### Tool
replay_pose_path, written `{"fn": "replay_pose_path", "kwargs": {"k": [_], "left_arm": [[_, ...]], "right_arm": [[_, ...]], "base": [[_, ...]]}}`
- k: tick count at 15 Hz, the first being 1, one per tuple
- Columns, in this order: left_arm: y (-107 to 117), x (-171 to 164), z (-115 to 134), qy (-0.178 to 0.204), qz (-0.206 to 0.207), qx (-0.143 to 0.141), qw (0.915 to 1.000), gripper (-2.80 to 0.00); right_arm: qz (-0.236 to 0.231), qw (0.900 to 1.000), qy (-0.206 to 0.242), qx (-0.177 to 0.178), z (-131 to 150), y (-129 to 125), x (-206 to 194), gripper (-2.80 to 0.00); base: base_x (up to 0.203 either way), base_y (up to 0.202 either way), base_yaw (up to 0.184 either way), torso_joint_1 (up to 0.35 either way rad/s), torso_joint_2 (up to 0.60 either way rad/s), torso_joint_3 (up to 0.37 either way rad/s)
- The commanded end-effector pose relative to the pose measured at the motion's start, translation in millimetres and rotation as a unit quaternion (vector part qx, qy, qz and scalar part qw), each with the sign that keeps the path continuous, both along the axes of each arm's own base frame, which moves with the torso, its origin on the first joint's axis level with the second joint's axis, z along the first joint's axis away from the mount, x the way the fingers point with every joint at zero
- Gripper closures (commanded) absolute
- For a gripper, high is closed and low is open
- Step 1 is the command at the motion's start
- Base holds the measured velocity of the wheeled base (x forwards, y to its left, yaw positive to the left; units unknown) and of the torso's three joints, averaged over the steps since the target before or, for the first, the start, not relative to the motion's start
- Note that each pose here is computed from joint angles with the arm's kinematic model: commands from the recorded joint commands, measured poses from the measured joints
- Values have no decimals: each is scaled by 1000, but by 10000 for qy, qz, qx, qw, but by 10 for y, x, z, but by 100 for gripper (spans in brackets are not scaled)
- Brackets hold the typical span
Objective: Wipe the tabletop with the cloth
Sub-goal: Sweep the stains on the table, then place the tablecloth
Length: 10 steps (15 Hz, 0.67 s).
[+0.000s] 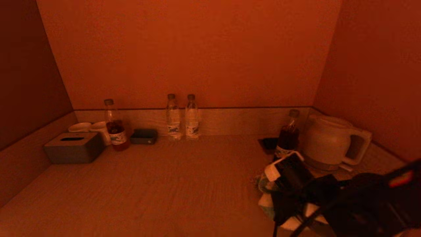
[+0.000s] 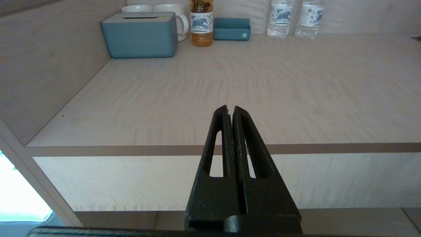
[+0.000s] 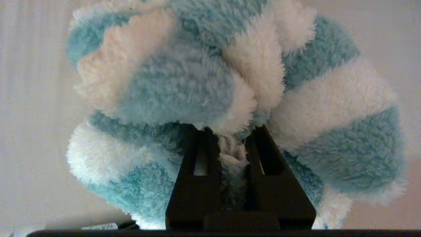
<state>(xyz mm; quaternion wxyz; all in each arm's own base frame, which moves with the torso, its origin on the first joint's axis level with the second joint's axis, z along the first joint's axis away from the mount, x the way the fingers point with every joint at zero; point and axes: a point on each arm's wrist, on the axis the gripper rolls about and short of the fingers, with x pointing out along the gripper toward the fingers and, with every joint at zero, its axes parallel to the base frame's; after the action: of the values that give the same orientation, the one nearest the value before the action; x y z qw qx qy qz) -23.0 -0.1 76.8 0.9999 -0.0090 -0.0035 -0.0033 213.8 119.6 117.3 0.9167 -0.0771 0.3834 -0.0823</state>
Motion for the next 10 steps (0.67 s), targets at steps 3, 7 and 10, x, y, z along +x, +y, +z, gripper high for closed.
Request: {"fn": "replay_pose_path", "kwargs": {"k": [3, 7, 10], "left_arm": [[0, 0, 0, -3, 2, -2, 10000, 0], [0, 0, 0, -3, 2, -2, 10000, 0], [0, 0, 0, -3, 2, -2, 10000, 0]], "right_arm": [[10, 9959, -811, 412, 403, -311, -487, 0], [-40, 9917, -1209, 431, 576, -422, -594, 0], [-396, 9762, -2094, 403, 915, -737, -853, 0]], "base": [[0, 0, 0, 0, 0, 0], [0, 0, 0, 0, 0, 0], [0, 0, 0, 0, 0, 0]]}}
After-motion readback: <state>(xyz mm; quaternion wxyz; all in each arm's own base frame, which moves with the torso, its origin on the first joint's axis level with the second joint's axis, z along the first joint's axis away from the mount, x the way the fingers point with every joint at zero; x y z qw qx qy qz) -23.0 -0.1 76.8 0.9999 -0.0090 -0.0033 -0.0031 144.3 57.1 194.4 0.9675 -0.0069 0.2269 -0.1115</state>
